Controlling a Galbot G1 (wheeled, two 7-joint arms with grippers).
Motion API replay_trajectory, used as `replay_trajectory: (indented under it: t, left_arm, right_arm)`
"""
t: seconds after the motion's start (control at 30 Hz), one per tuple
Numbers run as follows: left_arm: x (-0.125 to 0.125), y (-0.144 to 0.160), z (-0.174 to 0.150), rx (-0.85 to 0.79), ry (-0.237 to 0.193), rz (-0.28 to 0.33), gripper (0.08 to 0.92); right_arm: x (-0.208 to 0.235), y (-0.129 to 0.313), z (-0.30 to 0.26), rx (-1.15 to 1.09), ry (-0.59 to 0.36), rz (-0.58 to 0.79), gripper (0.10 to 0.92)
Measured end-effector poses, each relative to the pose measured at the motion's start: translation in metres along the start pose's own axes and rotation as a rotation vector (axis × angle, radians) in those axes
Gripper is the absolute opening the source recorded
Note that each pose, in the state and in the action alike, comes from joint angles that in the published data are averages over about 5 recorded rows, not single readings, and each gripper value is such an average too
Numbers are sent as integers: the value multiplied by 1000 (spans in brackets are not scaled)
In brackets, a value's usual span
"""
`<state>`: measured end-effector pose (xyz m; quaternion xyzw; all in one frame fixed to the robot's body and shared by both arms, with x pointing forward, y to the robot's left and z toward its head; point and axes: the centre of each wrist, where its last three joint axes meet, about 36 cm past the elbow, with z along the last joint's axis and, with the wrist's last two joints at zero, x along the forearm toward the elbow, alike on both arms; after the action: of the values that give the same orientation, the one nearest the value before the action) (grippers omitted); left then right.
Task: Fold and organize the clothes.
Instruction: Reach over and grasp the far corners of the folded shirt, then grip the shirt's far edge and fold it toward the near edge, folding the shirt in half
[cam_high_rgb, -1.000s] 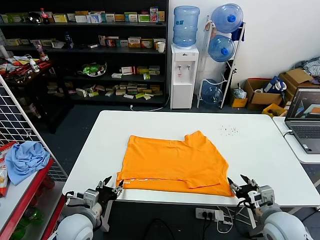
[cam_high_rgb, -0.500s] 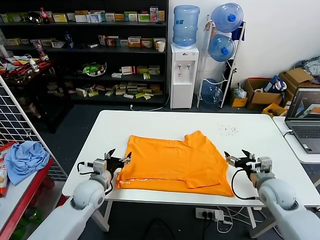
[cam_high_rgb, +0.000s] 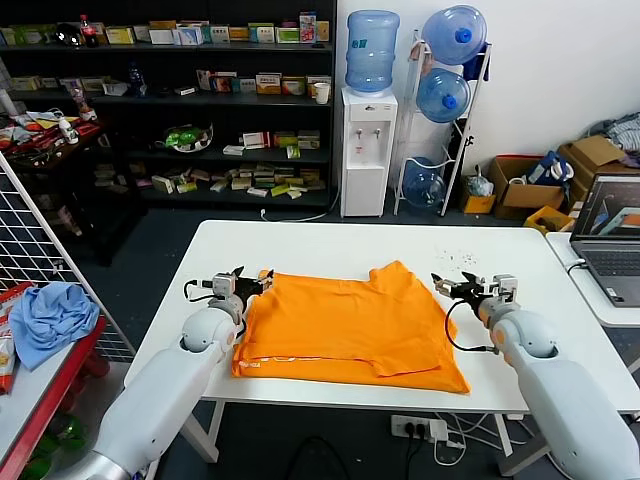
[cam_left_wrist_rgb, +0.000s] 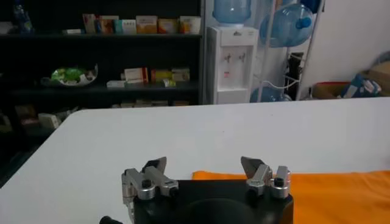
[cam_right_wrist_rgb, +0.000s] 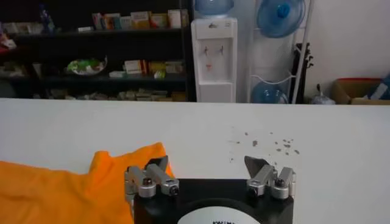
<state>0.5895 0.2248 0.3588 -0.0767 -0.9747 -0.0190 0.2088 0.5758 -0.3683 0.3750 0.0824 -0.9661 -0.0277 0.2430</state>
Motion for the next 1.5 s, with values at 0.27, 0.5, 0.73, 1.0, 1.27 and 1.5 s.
replay_trajectory:
  t: [0.27,0.5,0.73,1.0,1.27,1.5]
  left_arm:
    - [-27,-11,7,-8,51,-8,823]
    - [-37,-15,12,-18,94,-7,723]
    - [-38,-16,15,-20,117,3,524]
    - [-33,-13,18,-23,121,6,290]
    - [-20,0,18,-25,84,-10,105]
    - [7,9,18,-23,39,-7,97]
  right_arm:
    - [-34,16,4,-10,47,-43,723]
    - [-49,27,9,-16,98,-56,515]
    - [-55,28,11,-19,130,-65,316]
    - [-53,29,11,-11,119,-66,128]
    - [-32,35,3,12,34,-58,124]
    - [4,41,4,44,-15,-51,124]
